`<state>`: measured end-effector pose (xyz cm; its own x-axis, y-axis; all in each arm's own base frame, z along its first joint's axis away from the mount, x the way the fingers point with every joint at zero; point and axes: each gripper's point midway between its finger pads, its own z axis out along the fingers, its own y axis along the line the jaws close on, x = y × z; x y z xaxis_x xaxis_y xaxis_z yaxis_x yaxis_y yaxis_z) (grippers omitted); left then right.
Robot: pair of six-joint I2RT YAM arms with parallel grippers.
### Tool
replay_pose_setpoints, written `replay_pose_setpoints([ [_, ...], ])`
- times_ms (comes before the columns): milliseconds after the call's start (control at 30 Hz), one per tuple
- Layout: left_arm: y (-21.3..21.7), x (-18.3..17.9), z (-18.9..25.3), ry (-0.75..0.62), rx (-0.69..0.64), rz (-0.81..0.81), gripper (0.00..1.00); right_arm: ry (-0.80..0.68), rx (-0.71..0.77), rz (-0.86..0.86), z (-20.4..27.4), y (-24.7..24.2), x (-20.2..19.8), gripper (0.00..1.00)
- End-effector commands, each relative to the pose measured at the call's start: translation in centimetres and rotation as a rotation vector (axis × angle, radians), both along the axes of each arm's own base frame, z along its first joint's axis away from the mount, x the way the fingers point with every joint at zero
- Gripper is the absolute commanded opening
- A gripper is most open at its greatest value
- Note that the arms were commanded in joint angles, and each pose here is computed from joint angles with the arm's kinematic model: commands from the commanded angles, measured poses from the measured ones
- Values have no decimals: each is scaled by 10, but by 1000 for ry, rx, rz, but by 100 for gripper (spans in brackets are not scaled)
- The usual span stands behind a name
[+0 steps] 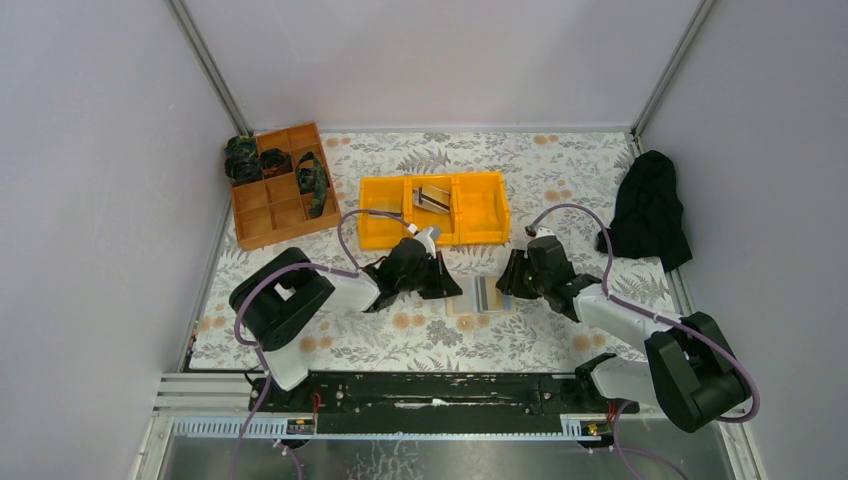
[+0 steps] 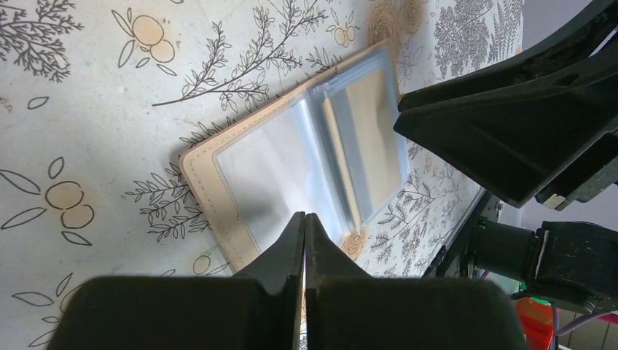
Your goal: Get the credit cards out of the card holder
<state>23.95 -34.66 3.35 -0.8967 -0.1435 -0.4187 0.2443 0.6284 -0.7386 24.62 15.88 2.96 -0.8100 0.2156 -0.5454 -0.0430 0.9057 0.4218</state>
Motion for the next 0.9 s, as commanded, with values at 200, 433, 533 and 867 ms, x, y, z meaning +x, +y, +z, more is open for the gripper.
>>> replay_pose_setpoints([
  [200,-3,6,2,-29,-31,4,0,-11,40,39,2,9,2,43],
  [433,-3,6,-6,-18,-18,3,0,-10,74,55,5,15,1,43],
  [533,-2,6,-10,-14,-13,5,0,-25,81,54,13,16,2,42],
  [867,0,7,-22,-11,13,11,0,-88,75,45,38,12,7,42],
])
